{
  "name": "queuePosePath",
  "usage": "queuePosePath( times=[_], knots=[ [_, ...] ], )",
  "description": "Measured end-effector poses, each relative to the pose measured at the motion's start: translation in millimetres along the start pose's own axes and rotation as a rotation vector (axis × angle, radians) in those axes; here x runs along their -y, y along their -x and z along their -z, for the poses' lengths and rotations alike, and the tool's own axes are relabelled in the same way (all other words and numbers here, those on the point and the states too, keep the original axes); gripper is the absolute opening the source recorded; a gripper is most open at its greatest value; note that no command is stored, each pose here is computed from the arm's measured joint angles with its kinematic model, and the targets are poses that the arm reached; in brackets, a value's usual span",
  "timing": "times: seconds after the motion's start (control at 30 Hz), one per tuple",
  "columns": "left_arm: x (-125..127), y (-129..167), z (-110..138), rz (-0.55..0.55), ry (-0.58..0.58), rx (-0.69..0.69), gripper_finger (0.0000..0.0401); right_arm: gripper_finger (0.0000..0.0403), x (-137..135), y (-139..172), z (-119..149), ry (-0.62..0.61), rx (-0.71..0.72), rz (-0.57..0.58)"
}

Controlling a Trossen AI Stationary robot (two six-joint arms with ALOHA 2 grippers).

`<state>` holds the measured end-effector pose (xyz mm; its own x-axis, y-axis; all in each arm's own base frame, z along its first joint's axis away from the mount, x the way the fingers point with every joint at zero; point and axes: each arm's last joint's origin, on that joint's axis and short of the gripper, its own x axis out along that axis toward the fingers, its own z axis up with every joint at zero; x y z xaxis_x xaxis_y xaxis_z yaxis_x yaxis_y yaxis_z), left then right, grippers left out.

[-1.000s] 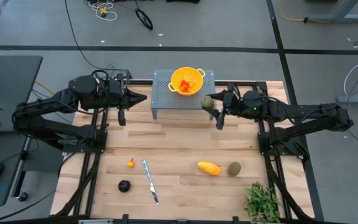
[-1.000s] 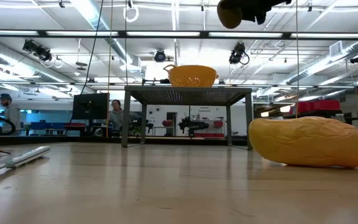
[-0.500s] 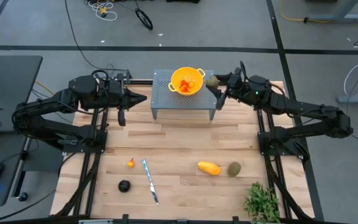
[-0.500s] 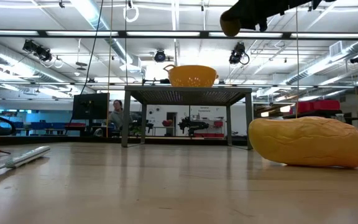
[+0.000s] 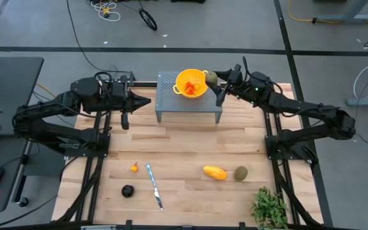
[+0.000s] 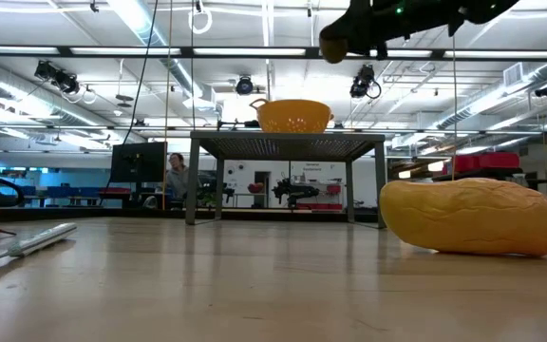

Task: Pick & Place Fruit
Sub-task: Put the kiwi into the colander bowl on the shelf

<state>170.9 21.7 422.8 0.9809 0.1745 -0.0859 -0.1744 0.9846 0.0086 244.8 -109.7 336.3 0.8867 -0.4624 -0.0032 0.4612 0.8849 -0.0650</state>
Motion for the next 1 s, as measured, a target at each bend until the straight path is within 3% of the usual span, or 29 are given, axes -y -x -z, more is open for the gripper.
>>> queuePosePath(
  times=[0.4,0.63,1.0],
  knots=[
    [0.0,0.0,0.1,0.000,0.000,-0.001,0.0001,0.0245,-2.8,-33.0,25.1,-0.005,-0.001,-0.012],
    [0.0,0.0,0.1,0.000,-0.001,-0.001,0.0001,0.0247,1.6,-50.6,42.2,-0.067,-0.003,0.009],
    [0.0,0.0,0.1,0.000,-0.001,-0.001,0.0000,0.0261,2.1,-53.4,38.8,-0.055,0.064,0.070]
  ],
)
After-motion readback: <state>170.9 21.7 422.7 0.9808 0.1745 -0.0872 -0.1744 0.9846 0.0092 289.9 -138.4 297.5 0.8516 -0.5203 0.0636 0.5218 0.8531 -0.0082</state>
